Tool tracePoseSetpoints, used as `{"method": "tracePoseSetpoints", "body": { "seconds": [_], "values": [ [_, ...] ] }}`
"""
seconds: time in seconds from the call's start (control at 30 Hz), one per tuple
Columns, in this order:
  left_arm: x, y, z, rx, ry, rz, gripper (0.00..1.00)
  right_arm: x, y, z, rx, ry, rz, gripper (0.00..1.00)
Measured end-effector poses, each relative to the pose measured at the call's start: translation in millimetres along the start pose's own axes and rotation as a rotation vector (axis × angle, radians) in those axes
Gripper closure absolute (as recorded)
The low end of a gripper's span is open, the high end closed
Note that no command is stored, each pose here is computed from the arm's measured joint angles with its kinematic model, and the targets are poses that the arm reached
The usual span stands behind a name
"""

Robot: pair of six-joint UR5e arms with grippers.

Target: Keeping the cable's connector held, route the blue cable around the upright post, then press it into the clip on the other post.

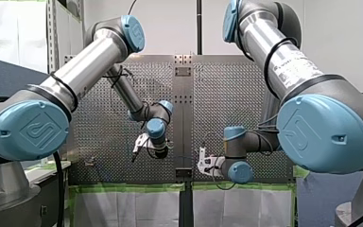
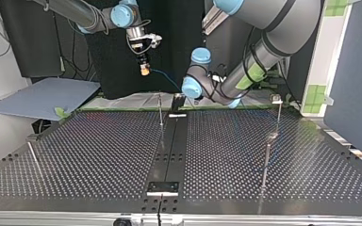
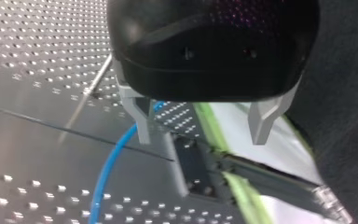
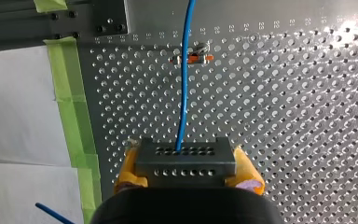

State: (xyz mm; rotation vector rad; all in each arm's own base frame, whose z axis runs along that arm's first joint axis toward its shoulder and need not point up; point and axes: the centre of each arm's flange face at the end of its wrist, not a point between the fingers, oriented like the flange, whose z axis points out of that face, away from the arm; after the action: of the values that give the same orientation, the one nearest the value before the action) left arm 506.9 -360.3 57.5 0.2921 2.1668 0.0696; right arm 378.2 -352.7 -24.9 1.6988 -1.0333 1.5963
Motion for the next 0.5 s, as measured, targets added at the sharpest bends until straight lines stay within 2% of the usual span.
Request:
{"method": "tracePoseSetpoints", "body": {
  "seconds": [0.2,0.37,0.5],
  "values": [
    [-18,-6.5,3,-0.016,-0.043,0.028,0.01,0,-3.1,-0.5,0.022,-0.004,0.0,1.0],
    [-20,-12.1,2,-0.005,-0.053,0.052,0.01,1,-3.6,2.3,0.026,0.0,0.001,1.0],
    [-21,-13.1,3,0.006,-0.065,0.05,0.01,1,-4.0,3.1,0.029,0.002,-0.001,1.0]
  ]
}}
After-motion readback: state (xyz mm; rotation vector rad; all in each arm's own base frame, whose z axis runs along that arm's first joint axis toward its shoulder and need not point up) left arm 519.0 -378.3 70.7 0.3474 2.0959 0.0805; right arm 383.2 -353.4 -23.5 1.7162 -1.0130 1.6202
